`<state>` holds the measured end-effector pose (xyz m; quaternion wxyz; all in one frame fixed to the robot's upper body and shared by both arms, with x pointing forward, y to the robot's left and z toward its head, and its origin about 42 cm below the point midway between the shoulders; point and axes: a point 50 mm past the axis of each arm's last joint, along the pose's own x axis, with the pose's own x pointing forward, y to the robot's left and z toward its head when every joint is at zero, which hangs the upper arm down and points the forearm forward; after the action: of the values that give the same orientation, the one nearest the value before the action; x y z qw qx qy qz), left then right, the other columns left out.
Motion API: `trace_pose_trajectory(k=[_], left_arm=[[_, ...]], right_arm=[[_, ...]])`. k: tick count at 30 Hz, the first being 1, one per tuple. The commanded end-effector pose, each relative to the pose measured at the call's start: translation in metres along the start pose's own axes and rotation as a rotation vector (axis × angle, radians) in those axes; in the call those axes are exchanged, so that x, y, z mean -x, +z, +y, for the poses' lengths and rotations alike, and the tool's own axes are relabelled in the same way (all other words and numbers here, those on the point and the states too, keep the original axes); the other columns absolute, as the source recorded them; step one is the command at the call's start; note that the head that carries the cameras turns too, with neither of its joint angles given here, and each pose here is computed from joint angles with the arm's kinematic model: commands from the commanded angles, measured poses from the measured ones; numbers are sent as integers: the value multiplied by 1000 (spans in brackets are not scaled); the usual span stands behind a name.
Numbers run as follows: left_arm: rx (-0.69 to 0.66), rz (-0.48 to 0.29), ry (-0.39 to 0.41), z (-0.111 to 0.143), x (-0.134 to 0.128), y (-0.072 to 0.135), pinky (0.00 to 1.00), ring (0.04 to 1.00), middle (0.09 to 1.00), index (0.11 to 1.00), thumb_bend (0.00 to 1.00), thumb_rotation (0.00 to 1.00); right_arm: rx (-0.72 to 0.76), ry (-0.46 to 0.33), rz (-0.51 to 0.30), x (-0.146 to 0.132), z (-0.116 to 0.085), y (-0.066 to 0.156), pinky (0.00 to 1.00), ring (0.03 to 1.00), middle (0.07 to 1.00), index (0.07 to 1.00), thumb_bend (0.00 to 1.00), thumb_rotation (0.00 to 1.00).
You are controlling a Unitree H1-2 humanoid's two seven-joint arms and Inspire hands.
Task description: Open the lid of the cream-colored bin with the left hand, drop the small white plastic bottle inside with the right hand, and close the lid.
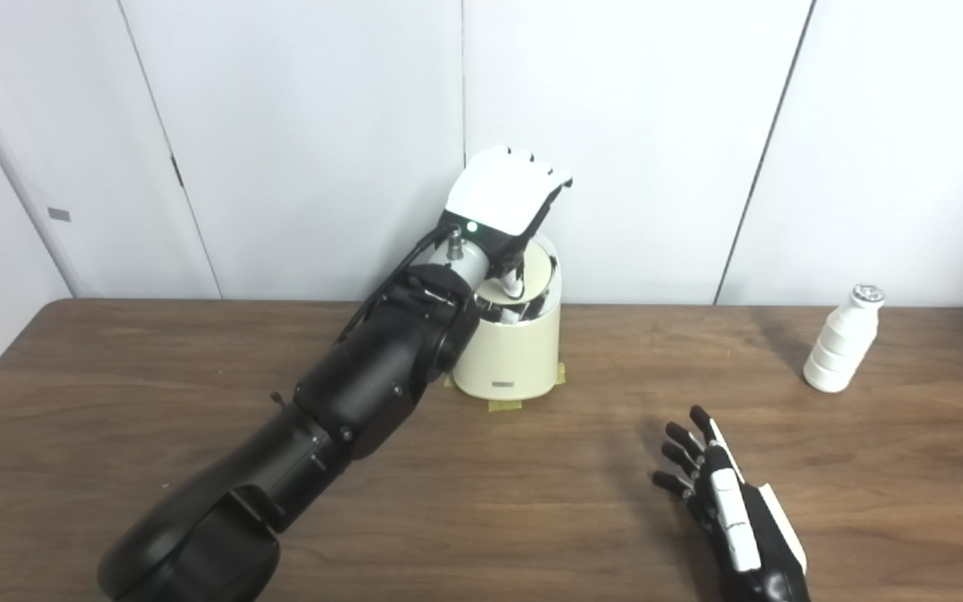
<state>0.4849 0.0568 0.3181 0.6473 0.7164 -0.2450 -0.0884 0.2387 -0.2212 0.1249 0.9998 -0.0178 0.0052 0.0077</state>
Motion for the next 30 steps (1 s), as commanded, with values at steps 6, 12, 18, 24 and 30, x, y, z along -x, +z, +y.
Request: trace_pose_trajectory(k=[6,12,18,24,30], left_arm=[[132,61,-10,29,-6,-17,906,912,897,904,989,11],[332,103,71,75,-4,-37,758,850,871,878,977,16],[459,122,148,114,4,-52,643,797,837,810,940,1],[571,125,221,133,18,-63,645,781,813,765,871,2],[823,162,264,120,40,-86,575,704,758,766,673,113]], right_arm=[[-27,-12,-13,12,2,2,810,918,932,1000,564,1000],[-27,-7,-15,9,0,1,816,921,932,1000,561,1000],[-21,5,-13,5,-1,-1,819,922,935,1000,545,1000],[-20,11,-14,4,-3,-1,832,928,935,1000,538,1000],[-35,14,-16,3,-5,-1,841,934,939,1000,558,1000]])
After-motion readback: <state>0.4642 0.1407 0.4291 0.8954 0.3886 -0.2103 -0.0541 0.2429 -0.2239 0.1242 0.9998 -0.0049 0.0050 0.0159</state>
